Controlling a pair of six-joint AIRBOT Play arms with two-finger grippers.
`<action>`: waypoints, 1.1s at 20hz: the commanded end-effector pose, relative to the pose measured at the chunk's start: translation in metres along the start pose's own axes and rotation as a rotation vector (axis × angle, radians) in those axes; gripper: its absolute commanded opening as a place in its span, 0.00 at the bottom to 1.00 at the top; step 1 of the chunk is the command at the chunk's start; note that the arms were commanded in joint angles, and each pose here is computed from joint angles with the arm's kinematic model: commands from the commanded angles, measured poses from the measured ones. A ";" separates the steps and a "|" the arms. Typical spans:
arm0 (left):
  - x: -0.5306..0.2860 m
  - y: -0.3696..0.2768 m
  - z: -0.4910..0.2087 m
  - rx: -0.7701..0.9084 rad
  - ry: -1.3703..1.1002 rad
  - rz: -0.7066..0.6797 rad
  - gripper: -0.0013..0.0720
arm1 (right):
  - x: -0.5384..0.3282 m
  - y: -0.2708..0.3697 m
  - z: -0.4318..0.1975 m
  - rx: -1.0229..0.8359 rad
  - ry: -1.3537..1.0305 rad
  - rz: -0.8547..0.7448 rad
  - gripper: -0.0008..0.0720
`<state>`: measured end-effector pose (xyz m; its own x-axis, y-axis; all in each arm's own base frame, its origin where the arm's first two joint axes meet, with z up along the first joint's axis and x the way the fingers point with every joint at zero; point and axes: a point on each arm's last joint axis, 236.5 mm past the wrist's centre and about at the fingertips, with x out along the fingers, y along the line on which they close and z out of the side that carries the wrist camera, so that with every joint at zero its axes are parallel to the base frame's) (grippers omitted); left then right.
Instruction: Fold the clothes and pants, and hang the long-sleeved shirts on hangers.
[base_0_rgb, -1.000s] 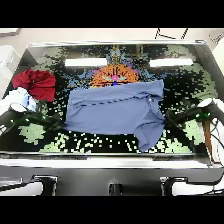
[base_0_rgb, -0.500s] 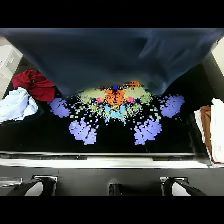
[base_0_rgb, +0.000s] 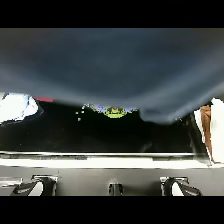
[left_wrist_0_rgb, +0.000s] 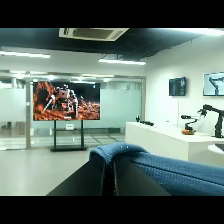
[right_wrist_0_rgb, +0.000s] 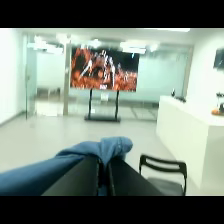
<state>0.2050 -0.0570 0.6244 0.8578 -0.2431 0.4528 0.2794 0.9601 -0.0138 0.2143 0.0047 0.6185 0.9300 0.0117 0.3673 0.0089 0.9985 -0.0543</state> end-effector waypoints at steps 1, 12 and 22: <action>0.005 0.009 -0.033 0.005 0.129 0.020 0.05 | 0.002 -0.005 -0.025 0.027 0.102 -0.017 0.07; -0.071 0.065 -0.633 -0.625 1.528 0.116 0.05 | -0.042 0.048 -0.645 0.424 1.742 0.038 0.07; 0.019 0.134 -0.725 -0.642 1.267 0.282 0.05 | 0.124 0.001 -0.703 0.516 1.080 -0.167 0.07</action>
<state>0.5322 -0.0439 -0.0215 0.5169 -0.3982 -0.7578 -0.1115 0.8463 -0.5209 0.5454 -0.0098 -0.0116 0.6024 0.1641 -0.7812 0.2230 0.9051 0.3621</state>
